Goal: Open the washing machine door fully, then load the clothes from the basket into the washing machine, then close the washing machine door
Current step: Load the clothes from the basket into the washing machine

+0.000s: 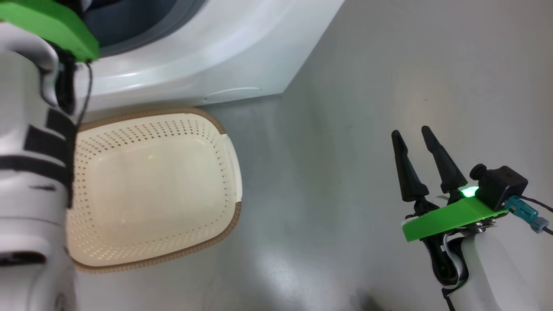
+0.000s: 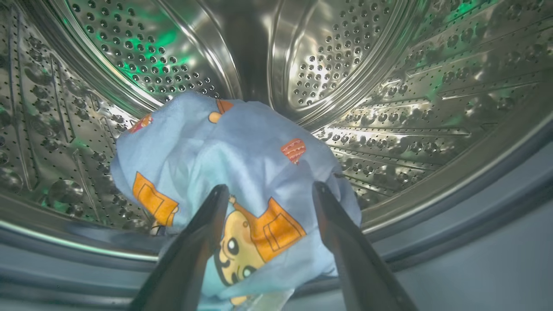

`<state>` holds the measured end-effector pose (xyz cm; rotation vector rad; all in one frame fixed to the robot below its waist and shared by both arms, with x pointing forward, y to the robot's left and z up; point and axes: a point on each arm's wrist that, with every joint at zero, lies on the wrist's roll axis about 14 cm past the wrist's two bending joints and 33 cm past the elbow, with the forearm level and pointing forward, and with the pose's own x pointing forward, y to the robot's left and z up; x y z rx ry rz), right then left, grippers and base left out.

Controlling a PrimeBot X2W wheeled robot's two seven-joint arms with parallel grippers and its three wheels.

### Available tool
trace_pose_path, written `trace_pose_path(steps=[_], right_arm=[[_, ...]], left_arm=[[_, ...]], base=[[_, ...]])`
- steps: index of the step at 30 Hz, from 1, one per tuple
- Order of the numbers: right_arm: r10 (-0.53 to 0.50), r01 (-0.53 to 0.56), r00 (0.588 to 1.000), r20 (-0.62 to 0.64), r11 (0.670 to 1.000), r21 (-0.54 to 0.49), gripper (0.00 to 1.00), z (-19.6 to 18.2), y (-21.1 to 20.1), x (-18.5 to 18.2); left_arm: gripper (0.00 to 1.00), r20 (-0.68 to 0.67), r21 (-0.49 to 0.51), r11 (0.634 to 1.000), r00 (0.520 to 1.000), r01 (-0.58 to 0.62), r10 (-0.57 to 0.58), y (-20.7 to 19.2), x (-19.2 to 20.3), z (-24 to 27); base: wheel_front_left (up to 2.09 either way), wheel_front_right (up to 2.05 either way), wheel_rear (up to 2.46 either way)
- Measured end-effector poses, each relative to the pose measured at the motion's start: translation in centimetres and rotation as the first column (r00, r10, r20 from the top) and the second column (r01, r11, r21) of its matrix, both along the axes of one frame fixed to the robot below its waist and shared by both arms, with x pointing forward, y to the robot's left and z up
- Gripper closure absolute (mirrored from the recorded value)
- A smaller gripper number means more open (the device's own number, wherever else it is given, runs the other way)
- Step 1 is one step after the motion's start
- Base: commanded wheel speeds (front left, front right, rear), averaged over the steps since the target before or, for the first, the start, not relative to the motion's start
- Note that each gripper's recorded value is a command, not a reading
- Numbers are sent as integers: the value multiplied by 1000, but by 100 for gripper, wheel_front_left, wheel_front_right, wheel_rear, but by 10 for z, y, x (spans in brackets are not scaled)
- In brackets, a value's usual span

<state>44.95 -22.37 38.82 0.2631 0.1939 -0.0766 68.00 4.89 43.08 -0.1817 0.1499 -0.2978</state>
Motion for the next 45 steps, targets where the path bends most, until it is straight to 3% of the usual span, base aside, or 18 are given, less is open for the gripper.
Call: trace_pose_path(steps=[16, 45], right_arm=[[28, -28, 998, 49, 1000, -12, 0, 21, 2, 0], [34, -31, 994, 100, 999, -30, 0, 57, -3, -54]], left_arm=[[0, 48, -56, 995, 996, -77, 80, 32, -58, 9], [0, 53, 12, 980, 979, -198, 197, 99, -195, 22]], base=[[0, 0, 0], [0, 0, 0]])
